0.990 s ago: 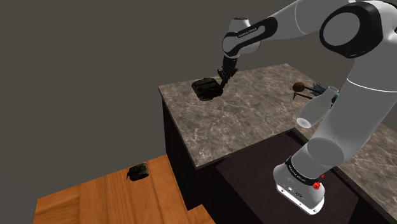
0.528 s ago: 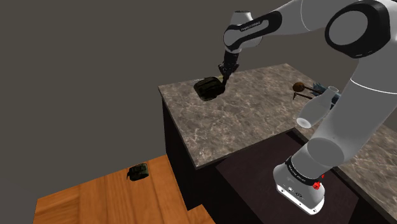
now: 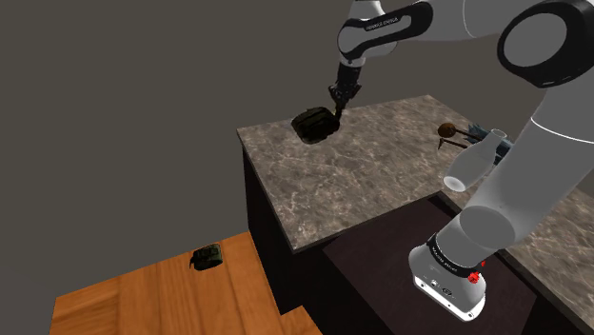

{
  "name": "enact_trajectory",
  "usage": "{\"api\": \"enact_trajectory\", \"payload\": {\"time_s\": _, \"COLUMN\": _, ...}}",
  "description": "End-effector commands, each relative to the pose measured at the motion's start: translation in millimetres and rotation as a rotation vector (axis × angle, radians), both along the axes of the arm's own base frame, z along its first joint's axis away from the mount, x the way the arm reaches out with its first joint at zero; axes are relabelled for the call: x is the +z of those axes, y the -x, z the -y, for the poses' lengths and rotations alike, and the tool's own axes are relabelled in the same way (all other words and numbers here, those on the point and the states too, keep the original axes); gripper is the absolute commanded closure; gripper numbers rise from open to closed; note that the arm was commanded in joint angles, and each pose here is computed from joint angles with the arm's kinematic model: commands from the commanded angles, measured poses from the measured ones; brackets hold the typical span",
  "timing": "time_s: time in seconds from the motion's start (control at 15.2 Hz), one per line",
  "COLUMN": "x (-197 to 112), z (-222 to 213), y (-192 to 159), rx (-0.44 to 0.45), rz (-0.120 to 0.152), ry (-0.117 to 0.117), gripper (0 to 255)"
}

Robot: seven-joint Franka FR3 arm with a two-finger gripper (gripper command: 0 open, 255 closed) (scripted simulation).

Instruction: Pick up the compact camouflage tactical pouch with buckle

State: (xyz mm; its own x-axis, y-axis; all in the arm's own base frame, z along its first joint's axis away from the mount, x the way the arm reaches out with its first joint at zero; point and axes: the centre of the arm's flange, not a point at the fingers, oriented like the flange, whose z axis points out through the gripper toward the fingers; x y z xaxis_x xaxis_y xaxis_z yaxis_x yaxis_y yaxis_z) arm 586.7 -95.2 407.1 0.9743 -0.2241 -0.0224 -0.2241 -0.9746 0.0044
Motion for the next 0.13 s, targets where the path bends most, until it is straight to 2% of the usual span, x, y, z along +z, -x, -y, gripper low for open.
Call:
{"api": "enact_trajectory", "payload": {"time_s": 0.0, "x": 7.3, "z": 1.1, "y": 0.2, "rx": 0.0, "rz": 0.002, "ry": 0.0, "gripper": 255}}
{"api": "enact_trajectory", "payload": {"time_s": 0.07, "x": 7.3, "z": 1.1, "y": 0.1, "rx": 0.0, "rz": 0.002, "ry": 0.0, "gripper": 255}}
